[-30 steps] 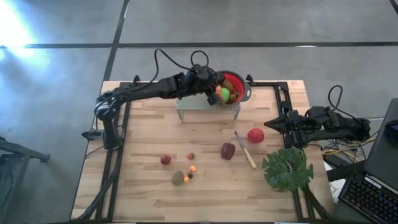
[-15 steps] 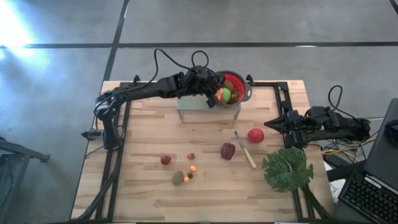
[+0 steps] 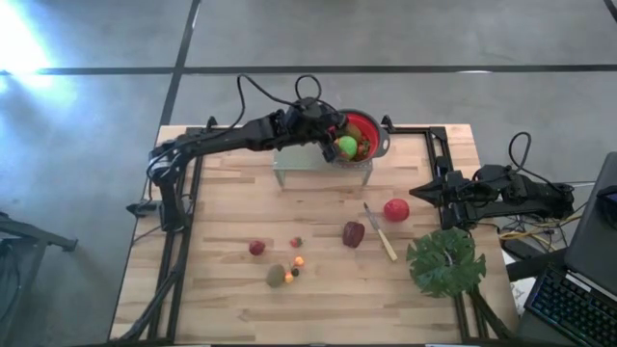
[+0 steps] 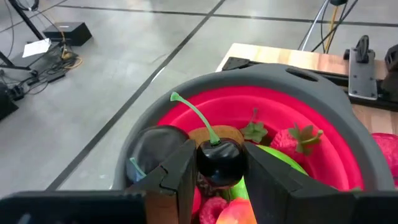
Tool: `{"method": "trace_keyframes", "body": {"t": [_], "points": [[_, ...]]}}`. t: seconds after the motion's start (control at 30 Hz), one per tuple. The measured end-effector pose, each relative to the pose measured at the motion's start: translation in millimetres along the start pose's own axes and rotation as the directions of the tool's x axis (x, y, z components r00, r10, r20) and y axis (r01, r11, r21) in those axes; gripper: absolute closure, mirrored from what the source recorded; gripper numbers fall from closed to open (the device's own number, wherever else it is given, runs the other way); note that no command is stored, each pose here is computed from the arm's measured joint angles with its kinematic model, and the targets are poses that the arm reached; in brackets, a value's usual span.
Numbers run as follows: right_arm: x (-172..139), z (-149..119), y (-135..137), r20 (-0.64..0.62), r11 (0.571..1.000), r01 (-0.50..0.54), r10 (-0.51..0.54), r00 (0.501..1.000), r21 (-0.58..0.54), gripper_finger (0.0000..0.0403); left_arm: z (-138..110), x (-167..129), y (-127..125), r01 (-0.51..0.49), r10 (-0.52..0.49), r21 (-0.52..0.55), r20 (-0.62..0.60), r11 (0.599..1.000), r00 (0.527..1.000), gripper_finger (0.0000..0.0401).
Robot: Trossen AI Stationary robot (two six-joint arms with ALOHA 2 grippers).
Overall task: Pick & Place Fruit
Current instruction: Put the black cherry into the black strainer bowl on the shelf
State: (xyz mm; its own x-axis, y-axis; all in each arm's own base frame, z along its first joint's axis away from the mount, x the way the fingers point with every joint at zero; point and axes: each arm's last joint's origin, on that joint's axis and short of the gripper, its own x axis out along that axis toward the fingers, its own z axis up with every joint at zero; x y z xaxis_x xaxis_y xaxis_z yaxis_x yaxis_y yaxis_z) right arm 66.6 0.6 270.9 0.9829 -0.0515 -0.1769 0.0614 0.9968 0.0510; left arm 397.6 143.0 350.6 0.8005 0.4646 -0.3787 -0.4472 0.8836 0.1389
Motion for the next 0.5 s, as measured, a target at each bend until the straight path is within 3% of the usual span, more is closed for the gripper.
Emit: {"method": "trace_keyframes", "body": {"t": [0.3,0.5], "points": [[0.0,0.0,0.0,0.000,1.000,0.000,0.000,1.000,0.000,0.0394,0.2,0.3,1.3,0.029,-0.029,-0.007,0.004,1.000,1.000,0.0277],[0.0,0.0,0.0,0.000,1.000,0.000,0.000,1.000,0.000,0.0394,-0.5,0.3,0.8,0.035,-0.035,-0.025,-0.001,0.999,0.999,0.0247]]}}
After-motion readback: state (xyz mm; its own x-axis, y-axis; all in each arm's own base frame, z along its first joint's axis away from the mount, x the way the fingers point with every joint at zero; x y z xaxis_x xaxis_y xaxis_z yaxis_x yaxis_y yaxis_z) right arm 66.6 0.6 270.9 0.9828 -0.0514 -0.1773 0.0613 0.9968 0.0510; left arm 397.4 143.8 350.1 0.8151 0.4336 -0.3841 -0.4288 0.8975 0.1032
